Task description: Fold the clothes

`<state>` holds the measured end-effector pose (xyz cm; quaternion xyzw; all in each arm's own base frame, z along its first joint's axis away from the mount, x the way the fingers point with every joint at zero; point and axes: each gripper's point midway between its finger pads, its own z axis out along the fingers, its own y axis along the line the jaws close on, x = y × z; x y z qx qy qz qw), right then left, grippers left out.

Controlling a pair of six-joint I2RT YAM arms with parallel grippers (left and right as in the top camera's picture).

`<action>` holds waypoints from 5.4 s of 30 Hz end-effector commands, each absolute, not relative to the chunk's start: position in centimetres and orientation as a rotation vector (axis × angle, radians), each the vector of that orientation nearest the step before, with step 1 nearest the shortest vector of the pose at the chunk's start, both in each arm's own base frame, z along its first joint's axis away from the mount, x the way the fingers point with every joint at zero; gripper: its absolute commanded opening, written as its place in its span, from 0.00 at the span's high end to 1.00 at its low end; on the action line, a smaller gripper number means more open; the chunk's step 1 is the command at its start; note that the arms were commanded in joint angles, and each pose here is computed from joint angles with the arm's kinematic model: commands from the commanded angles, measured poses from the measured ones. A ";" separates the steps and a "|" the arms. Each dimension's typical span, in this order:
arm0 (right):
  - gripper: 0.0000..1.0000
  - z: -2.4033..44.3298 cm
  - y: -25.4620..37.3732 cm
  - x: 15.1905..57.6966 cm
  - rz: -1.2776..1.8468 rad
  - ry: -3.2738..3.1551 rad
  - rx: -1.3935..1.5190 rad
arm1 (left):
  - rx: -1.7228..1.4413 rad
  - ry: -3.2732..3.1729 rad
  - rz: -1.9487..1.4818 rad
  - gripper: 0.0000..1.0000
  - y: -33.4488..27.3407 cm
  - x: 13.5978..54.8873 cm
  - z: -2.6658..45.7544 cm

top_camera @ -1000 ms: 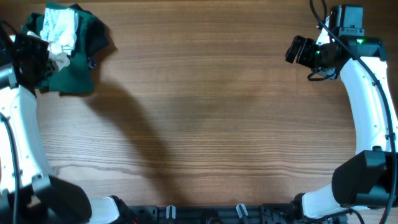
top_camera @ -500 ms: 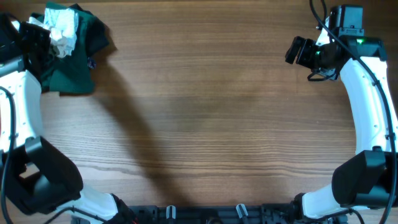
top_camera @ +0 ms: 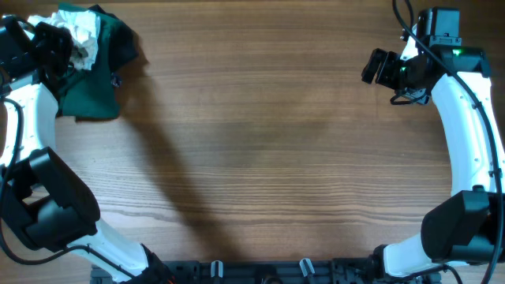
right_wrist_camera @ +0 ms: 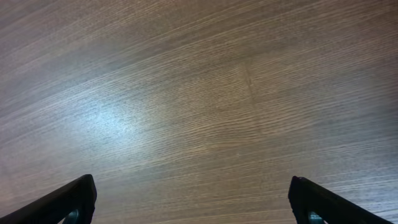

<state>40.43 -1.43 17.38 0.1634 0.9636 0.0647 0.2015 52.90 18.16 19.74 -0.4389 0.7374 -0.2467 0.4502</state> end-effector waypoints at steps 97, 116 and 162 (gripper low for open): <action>0.00 17.1 -1.5 39.6 0.167 2.730 0.480 | -0.616 1.942 0.185 0.96 22.5 56.7 13.1; 0.00 16.9 -1.4 39.1 0.166 2.749 0.494 | -0.546 1.625 0.198 0.92 22.2 55.4 28.4; 0.00 17.2 -2.2 40.0 0.116 2.708 0.481 | -0.562 2.165 -0.416 0.00 0.1 26.6 31.1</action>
